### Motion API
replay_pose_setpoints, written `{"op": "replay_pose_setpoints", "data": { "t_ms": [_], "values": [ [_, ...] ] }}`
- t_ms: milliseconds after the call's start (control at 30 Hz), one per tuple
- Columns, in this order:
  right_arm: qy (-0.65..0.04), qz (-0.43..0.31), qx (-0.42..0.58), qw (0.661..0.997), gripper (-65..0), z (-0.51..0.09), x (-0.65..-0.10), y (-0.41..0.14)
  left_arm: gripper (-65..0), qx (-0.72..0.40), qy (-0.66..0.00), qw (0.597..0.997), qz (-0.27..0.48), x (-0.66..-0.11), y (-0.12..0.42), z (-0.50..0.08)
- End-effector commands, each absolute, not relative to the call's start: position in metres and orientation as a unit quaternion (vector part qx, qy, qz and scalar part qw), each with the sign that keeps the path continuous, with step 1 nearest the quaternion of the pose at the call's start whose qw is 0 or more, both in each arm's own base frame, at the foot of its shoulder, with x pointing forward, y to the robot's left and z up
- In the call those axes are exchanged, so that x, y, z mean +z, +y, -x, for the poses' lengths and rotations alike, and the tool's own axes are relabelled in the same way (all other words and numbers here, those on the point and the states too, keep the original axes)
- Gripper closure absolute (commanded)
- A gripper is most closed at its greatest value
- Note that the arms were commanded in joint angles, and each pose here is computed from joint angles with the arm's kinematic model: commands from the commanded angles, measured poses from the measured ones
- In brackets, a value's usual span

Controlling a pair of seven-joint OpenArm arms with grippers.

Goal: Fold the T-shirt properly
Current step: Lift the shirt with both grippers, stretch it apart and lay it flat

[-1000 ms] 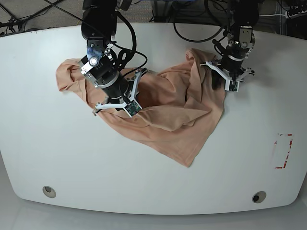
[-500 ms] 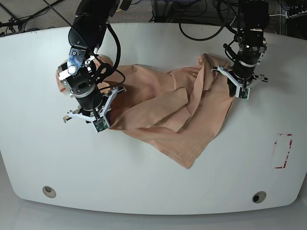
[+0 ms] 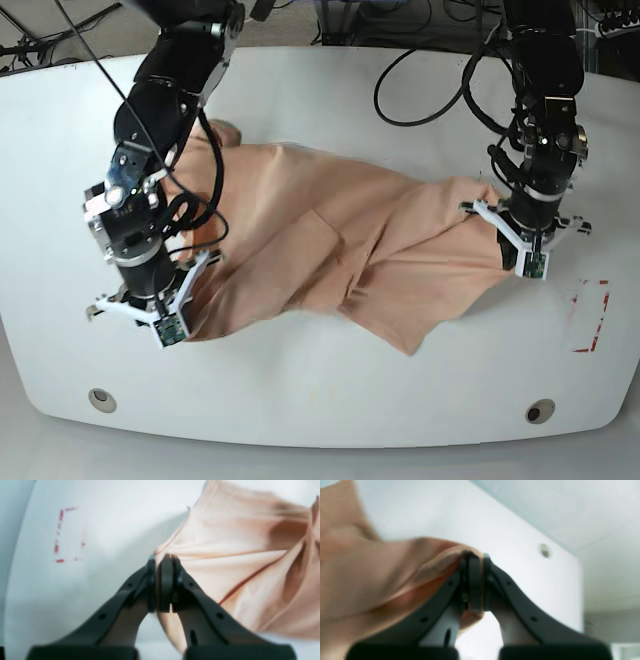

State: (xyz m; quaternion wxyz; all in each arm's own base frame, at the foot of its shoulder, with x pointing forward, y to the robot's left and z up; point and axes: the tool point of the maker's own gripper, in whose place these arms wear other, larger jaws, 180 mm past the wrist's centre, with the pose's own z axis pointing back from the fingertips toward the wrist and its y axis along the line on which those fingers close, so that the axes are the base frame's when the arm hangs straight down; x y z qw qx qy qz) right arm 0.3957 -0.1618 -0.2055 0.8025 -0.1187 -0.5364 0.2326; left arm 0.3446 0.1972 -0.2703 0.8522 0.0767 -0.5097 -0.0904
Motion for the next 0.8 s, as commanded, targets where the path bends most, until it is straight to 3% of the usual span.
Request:
{"op": "replay_pose_setpoints", "data": {
  "t_ms": [0,433,633,767],
  "values": [
    [-0.576,0.149,0.224,0.772,0.0,-0.413,-0.159,-0.174,-0.4,-0.095,-0.546,0.826,-0.101,-0.231,0.208,-0.364],
    [-0.620,0.218,0.206,0.725,0.0,-0.451,-0.061,-0.214,-0.7,-0.064,-0.623,0.768,-0.134,-0.107,0.223,-0.422],
    [-0.636,0.256,0.211,0.697,0.0,-0.461,-0.008,-0.221,-9.2,-0.049,-0.649,0.746,-0.140,-0.059,0.226,-0.431],
    [-0.646,0.288,0.222,0.671,0.0,-0.461,0.031,-0.221,-8.8,-0.037,-0.659,0.735,-0.154,-0.027,0.238,-0.431]
  ]
}}
